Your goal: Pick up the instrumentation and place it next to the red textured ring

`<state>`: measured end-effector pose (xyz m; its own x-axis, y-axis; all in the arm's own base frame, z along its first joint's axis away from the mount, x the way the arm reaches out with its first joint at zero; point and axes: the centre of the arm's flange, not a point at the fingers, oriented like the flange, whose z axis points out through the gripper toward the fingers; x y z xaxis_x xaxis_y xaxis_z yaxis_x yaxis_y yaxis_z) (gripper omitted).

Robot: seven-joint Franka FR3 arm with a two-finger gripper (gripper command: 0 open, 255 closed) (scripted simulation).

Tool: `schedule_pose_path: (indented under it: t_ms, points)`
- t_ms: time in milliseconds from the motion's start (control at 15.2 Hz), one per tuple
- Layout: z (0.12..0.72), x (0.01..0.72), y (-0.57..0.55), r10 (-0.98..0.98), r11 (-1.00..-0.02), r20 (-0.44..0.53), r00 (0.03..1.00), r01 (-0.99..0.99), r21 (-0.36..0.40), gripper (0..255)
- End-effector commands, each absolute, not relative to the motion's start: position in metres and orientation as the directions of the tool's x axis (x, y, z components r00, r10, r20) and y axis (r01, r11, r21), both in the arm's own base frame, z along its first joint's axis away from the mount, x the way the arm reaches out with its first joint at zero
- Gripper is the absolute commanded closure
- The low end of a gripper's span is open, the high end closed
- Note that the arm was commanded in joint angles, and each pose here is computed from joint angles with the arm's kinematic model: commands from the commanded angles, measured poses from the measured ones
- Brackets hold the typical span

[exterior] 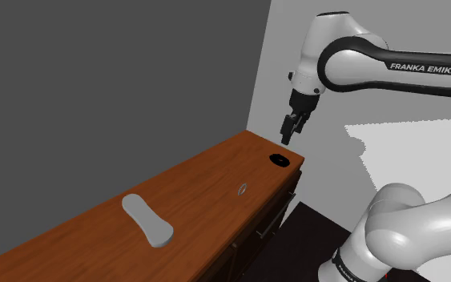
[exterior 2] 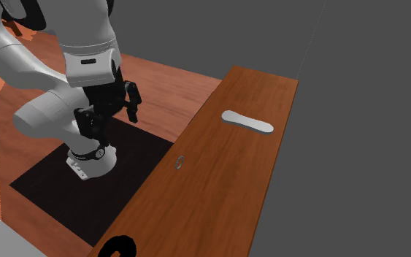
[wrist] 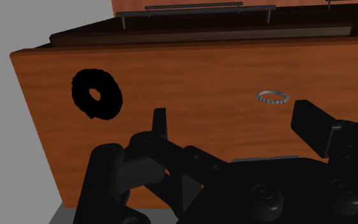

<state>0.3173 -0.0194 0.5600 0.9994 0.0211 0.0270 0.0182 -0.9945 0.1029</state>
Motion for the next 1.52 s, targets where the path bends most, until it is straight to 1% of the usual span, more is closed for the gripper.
schedule_pose_path:
  t_ms: [0, 1452]
  points:
    - [0.56, 0.317, -0.019, 0.021, -0.995, 0.027, 0.999, 0.018, 0.103, 0]
    - [0.447, 0.442, 0.211, 0.001, -0.999, 0.005, 1.0, 0.001, 0.054, 0]
